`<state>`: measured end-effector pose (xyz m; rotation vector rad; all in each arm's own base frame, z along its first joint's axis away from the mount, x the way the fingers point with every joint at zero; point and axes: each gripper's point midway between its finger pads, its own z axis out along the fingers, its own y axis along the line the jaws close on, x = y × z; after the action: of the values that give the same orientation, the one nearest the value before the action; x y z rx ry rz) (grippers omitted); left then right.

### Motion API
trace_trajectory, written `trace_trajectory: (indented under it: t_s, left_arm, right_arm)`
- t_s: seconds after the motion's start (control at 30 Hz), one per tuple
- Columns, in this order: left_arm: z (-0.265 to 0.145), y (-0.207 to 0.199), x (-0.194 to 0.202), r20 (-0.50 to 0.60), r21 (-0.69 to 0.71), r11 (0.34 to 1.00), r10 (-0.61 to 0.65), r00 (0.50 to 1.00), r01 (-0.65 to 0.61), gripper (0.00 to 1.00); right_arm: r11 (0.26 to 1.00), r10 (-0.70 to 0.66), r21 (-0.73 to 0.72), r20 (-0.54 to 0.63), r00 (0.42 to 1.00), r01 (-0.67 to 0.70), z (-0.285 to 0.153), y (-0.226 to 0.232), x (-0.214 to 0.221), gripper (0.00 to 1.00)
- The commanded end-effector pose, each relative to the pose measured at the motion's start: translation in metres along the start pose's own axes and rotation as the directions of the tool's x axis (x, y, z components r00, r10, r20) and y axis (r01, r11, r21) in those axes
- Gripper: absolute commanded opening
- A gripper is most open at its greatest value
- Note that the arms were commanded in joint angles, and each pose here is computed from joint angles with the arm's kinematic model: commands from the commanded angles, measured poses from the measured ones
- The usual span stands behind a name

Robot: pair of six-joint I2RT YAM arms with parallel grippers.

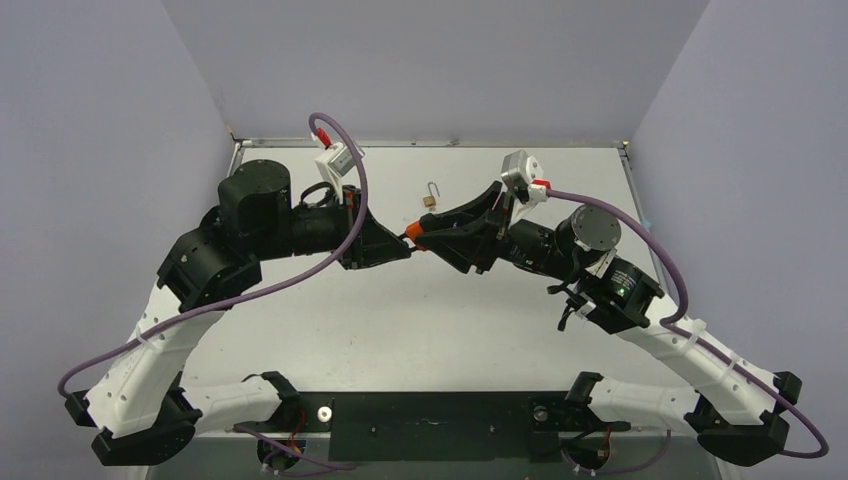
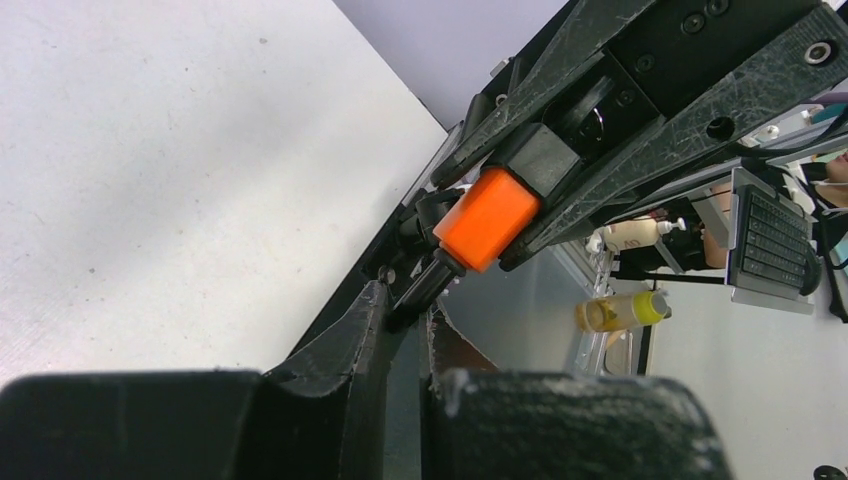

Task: Lock with the key
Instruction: Lock the lock.

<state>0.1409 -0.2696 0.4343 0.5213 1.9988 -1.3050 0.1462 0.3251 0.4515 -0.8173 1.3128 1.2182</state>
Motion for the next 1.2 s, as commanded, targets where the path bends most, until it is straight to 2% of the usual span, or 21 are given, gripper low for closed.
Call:
trace_trajectory:
  t_s: [0.0, 0.3, 0.47, 0.53, 0.57, 0.6, 0.63, 0.77, 0.87, 1.0, 1.17]
  left_arm:
    - [-0.022, -0.116, -0.114, 0.439, 0.386, 0.889, 0.058, 0.896, -0.247, 0.00]
    - [-0.029, -0.134, -0.115, 0.462, 0.407, 0.868, 0.074, 0.884, -0.285, 0.00]
    - [-0.019, -0.105, -0.106, 0.457, 0.308, 0.914, 0.102, 0.883, -0.265, 0.00]
    - [-0.017, -0.086, -0.098, 0.451, 0.241, 0.939, 0.116, 0.885, -0.246, 0.00]
    - [-0.009, -0.071, -0.091, 0.430, 0.204, 0.953, 0.117, 0.895, -0.223, 0.00]
    - [-0.010, -0.066, -0.088, 0.426, 0.185, 0.956, 0.131, 0.895, -0.228, 0.00]
    - [-0.003, -0.053, -0.079, 0.399, 0.152, 0.964, 0.143, 0.906, -0.219, 0.00]
    - [-0.001, -0.031, -0.058, 0.335, 0.081, 0.969, 0.193, 0.922, -0.232, 0.00]
    - [-0.004, -0.019, -0.044, 0.290, 0.039, 0.968, 0.227, 0.930, -0.248, 0.00]
    - [-0.008, -0.004, -0.029, 0.231, -0.014, 0.960, 0.274, 0.934, -0.278, 0.00]
    - [-0.013, -0.012, -0.014, 0.183, 0.049, 0.943, 0.316, 0.931, -0.330, 0.00]
  right_arm:
    - [0.965, 0.150, -0.127, -0.456, 0.877, -0.231, -0.004, 0.032, 0.144, 0.00]
    - [0.957, 0.177, -0.129, -0.455, 0.873, -0.261, 0.002, 0.030, 0.153, 0.00]
    - [0.969, 0.196, -0.065, -0.380, 0.904, -0.238, -0.003, 0.008, 0.126, 0.00]
    - [0.974, 0.192, -0.051, -0.338, 0.921, -0.222, -0.007, -0.003, 0.108, 0.09]
    - [0.977, 0.185, -0.042, -0.309, 0.933, -0.208, -0.010, -0.008, 0.096, 0.25]
    - [0.979, 0.180, -0.037, -0.294, 0.939, -0.200, -0.012, -0.011, 0.090, 0.33]
    - [0.983, 0.167, -0.031, -0.268, 0.949, -0.182, -0.015, -0.015, 0.080, 0.44]
    - [0.989, 0.141, -0.003, -0.209, 0.968, -0.145, -0.025, -0.029, 0.057, 0.67]
    - [0.991, 0.132, 0.020, -0.161, 0.978, -0.130, -0.035, -0.044, 0.041, 0.73]
    - [0.993, 0.116, -0.024, -0.111, 0.987, -0.120, -0.053, -0.048, 0.022, 0.75]
    - [0.992, 0.116, -0.036, -0.069, 0.991, -0.119, -0.073, -0.058, 0.009, 0.76]
